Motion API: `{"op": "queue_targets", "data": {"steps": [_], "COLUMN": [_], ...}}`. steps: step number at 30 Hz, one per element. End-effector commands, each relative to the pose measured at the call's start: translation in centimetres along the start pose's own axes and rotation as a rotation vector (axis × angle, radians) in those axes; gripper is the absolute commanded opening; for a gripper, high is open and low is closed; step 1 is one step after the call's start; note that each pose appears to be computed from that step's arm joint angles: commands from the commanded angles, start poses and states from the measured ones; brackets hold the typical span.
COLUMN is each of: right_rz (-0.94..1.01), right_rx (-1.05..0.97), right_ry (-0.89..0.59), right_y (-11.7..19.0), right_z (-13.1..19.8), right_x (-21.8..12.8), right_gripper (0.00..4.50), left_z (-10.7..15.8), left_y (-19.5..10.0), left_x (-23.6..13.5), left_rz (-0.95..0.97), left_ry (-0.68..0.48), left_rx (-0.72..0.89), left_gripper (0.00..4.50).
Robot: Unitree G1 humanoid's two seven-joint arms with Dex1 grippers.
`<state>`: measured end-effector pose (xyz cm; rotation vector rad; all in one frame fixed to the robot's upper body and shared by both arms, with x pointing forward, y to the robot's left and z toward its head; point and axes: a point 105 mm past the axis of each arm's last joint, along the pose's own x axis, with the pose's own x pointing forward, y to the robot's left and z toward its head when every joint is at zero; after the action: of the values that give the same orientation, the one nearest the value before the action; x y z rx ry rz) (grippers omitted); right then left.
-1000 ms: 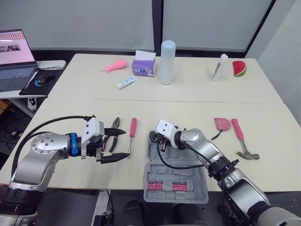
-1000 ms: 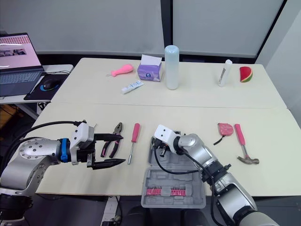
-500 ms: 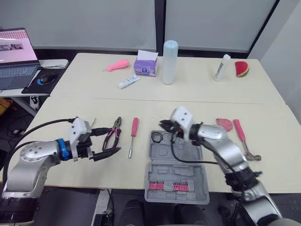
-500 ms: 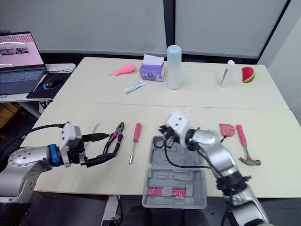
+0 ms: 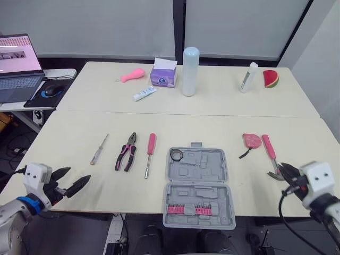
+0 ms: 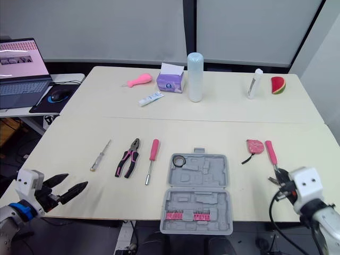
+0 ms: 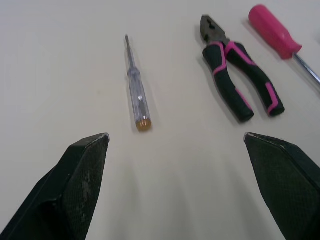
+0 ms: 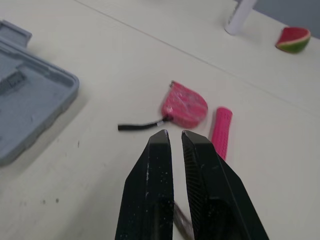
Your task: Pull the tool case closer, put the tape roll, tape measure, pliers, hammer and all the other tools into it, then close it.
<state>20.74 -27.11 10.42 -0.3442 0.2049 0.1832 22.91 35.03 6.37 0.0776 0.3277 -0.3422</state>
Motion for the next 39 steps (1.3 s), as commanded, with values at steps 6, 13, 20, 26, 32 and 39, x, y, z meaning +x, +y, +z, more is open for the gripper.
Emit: {"op": "queue_targets", "data": {"steps": [6, 13, 20, 26, 32, 39], "right_rz": [-0.043, -0.037, 0.037, 0.075, -0.042, -0.169], "right_rx": [0.051, 0.058, 0.005, 0.004, 0.015, 0.169], "right_ry": [0.060, 0.080, 0.057, -0.013, -0.014, 0.054], "right_y": [-0.5, -0.5, 0.3, 2.5, 3.4, 3.8], "right_z": [-3.8, -4.9, -3.7, -0.8, 0.7, 0.5], "right_x": [-3.2, -3.6, -2.5, 0.7, 5.1, 9.8], "right_gripper": [2.25, 4.00, 4.46, 4.46, 4.46, 4.46], "left_z": [0.0, 0.6, 3.1, 6.9, 10.9, 12.7], "left_y": [-2.3, -3.3, -5.9, -10.7, -15.5, -17.9], "left_x": [-0.7, -0.7, 0.4, 2.8, 4.4, 5.3], "left_rz": [-0.005, -0.005, -0.161, -0.415, -0.680, -0.823], "left_ry": [0.023, 0.037, 0.016, -0.055, -0.110, -0.157], "left_rx": [0.004, 0.002, 0.093, 0.206, 0.322, 0.406], "left_gripper": [4.50, 4.50, 4.50, 4.50, 4.50, 4.50]}}
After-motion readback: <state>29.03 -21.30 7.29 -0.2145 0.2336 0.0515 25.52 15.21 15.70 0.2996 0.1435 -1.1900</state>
